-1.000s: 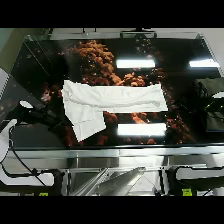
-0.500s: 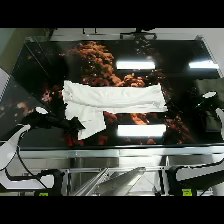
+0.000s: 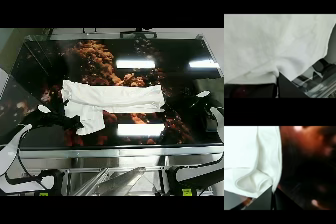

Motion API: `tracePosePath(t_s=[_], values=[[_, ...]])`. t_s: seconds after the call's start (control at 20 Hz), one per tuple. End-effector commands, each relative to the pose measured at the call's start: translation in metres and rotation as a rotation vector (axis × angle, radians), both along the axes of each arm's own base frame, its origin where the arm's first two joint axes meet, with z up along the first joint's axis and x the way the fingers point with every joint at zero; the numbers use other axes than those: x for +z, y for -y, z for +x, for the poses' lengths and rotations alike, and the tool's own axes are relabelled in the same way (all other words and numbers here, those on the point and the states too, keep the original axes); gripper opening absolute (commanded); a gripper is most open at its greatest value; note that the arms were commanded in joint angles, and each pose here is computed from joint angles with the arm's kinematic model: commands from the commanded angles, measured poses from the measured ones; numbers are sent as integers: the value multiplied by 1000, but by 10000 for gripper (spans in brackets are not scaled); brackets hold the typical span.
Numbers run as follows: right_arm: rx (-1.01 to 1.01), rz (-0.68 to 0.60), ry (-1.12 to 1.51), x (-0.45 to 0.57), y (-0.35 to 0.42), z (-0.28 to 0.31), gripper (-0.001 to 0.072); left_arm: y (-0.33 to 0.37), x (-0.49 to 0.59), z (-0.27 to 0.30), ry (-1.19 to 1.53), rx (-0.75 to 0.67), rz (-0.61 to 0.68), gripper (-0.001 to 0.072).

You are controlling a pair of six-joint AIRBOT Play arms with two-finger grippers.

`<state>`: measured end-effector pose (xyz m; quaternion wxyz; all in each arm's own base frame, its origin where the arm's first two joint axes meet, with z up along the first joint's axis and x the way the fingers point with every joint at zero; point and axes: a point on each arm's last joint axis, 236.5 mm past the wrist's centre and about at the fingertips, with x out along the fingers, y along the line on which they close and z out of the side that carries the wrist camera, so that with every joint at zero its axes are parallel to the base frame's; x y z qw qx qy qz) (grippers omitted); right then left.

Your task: Fold the shirts.

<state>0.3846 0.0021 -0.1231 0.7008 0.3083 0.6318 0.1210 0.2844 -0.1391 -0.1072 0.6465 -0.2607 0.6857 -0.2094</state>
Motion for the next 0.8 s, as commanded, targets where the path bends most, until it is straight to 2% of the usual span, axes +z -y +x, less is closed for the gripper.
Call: tracePosePath(t_s=[0.0,0.25,0.35,0.45,0.5,0.6,0.65,0.75], values=[[79,67,18,35,-14,-4,21,2,50,22,148,18,-32,19],[144,128,248,154,-35,8,20,-20,214,67,507,71,-144,19],[163,273,463,245,-62,10,20,-24,319,71,758,86,-241,19],[147,500,824,385,-80,2,20,-36,447,57,1109,114,-289,19],[128,586,1058,464,-77,-14,20,-45,508,41,1288,132,-253,19],[77,638,1435,583,-63,-63,21,-61,599,4,1574,161,-68,20],[42,609,1543,618,-57,-84,21,-64,634,-16,1677,178,18,20],[-24,454,1660,648,-56,-106,21,-66,667,-37,1763,190,135,21]])
